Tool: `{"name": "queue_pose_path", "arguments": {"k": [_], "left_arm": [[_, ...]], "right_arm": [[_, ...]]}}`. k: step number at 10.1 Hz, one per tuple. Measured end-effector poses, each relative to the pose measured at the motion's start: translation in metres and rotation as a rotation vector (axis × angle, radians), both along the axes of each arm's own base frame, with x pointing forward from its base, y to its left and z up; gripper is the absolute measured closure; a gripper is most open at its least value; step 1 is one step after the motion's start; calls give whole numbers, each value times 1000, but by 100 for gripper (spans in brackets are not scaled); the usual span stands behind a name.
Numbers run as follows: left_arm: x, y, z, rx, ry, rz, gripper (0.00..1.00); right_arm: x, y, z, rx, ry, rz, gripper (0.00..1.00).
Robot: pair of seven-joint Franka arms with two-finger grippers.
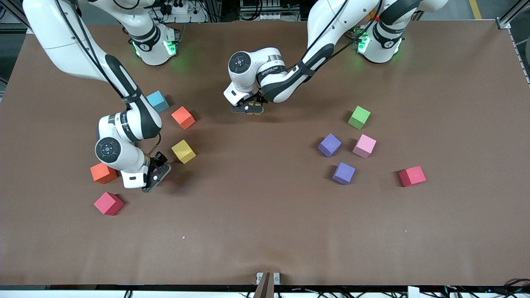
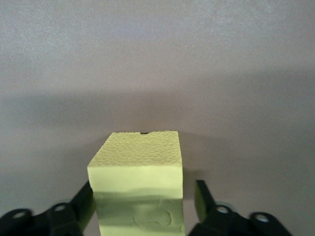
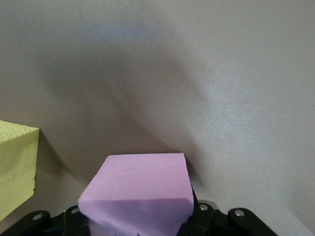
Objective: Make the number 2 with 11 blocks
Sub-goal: 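Place the yellow cube mid-table with the left gripper while the right carries pink, then grasp a purple cube with the left gripper while the right lowers pink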
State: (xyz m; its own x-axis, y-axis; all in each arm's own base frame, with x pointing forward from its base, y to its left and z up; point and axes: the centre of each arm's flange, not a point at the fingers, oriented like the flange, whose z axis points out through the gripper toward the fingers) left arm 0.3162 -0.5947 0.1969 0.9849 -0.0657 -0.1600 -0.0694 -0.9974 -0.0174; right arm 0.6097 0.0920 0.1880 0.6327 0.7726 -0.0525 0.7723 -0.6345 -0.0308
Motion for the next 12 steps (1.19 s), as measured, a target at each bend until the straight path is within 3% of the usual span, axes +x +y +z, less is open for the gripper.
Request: {"name": "queue_pose_path", "arguments": {"k": [1, 3, 5, 7, 10, 12], "left_arm": [[6, 1, 2, -4, -5, 13, 0], [34, 10, 23, -10, -33, 93, 0], [90, 50, 58, 31, -64, 220, 0], [139, 113, 82, 90, -81, 426, 0], [164, 205, 70, 154, -101, 721, 0], [157, 250, 59, 102, -146, 911, 0]], "right_arm": [[5, 5, 10, 6, -22, 7, 37], [14, 18, 60, 4, -69, 55, 37], [6, 40, 121, -21, -26, 129, 37], [-13, 76, 169, -24, -22, 252, 37], [-62, 157, 198, -14, -14, 443, 37], [-129, 229, 200, -34, -19, 612, 37]]}}
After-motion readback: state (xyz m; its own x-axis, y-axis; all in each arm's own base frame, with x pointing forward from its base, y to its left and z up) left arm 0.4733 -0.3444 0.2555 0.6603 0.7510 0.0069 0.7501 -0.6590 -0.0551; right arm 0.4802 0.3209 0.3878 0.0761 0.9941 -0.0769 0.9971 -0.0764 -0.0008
